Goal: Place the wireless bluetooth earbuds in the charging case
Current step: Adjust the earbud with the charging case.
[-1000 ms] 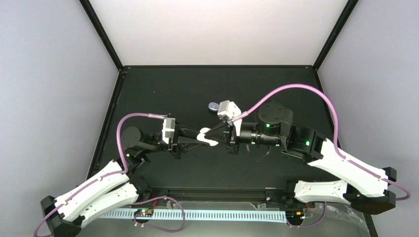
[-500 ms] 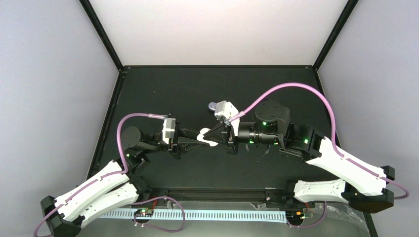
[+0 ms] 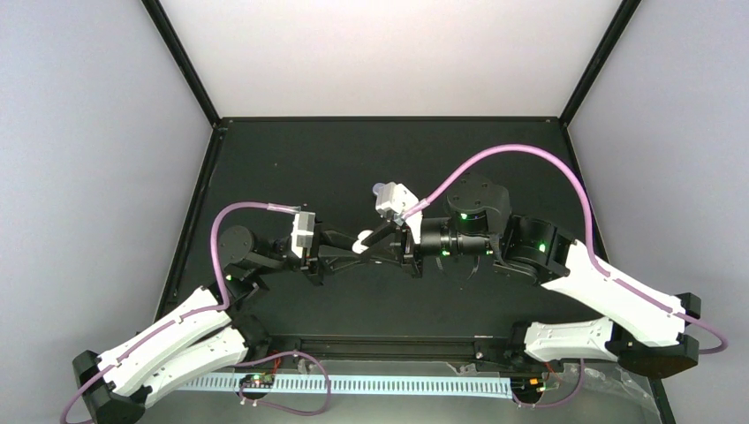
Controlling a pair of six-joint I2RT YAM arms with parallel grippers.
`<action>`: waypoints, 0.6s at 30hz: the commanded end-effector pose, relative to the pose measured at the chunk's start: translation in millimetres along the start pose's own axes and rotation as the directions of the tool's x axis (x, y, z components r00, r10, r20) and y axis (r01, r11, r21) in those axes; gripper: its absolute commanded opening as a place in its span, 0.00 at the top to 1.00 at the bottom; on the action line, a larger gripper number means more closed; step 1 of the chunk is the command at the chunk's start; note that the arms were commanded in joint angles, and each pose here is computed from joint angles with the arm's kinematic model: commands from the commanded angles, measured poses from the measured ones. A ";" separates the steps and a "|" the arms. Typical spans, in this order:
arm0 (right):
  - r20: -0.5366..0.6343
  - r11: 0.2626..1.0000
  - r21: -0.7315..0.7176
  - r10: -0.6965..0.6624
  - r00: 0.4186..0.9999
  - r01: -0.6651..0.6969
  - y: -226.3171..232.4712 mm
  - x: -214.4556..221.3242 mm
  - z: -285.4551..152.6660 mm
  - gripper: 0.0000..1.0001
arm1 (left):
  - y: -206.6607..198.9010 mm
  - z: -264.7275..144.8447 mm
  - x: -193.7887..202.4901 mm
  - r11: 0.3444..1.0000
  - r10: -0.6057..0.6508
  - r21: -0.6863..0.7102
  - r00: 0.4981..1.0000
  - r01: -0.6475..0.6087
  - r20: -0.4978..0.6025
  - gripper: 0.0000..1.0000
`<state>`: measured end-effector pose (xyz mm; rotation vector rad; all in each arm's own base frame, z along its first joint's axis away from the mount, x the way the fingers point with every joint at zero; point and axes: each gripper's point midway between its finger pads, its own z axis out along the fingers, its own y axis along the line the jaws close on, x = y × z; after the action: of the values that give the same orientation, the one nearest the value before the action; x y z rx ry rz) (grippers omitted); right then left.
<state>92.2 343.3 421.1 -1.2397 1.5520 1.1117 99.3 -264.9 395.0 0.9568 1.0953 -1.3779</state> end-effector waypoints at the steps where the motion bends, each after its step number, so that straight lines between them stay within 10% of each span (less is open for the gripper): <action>1: -0.060 1.000 -0.008 0.015 0.998 -0.016 1.9 11.2 1.6 0.77 | -13.7 -1.9 -39.8 0.996 0.090 0.017 0.990 -0.093 0.105 0.98; 9: 0.084 0.999 0.028 -0.048 0.995 0.045 15.0 -46.6 -51.3 0.57 | -10.2 -3.4 -28.7 0.997 0.070 0.006 0.994 -0.071 0.085 0.99; 18: 0.120 0.912 0.410 -0.035 0.992 -0.017 -49.5 -40.6 -75.1 0.44 | -17.7 -5.6 -30.4 0.997 0.063 0.037 0.994 -0.067 0.089 0.99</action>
<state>100.1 284.9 492.2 -1.0484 1.4578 0.9839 97.1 -259.6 403.8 0.9381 1.0597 -1.3667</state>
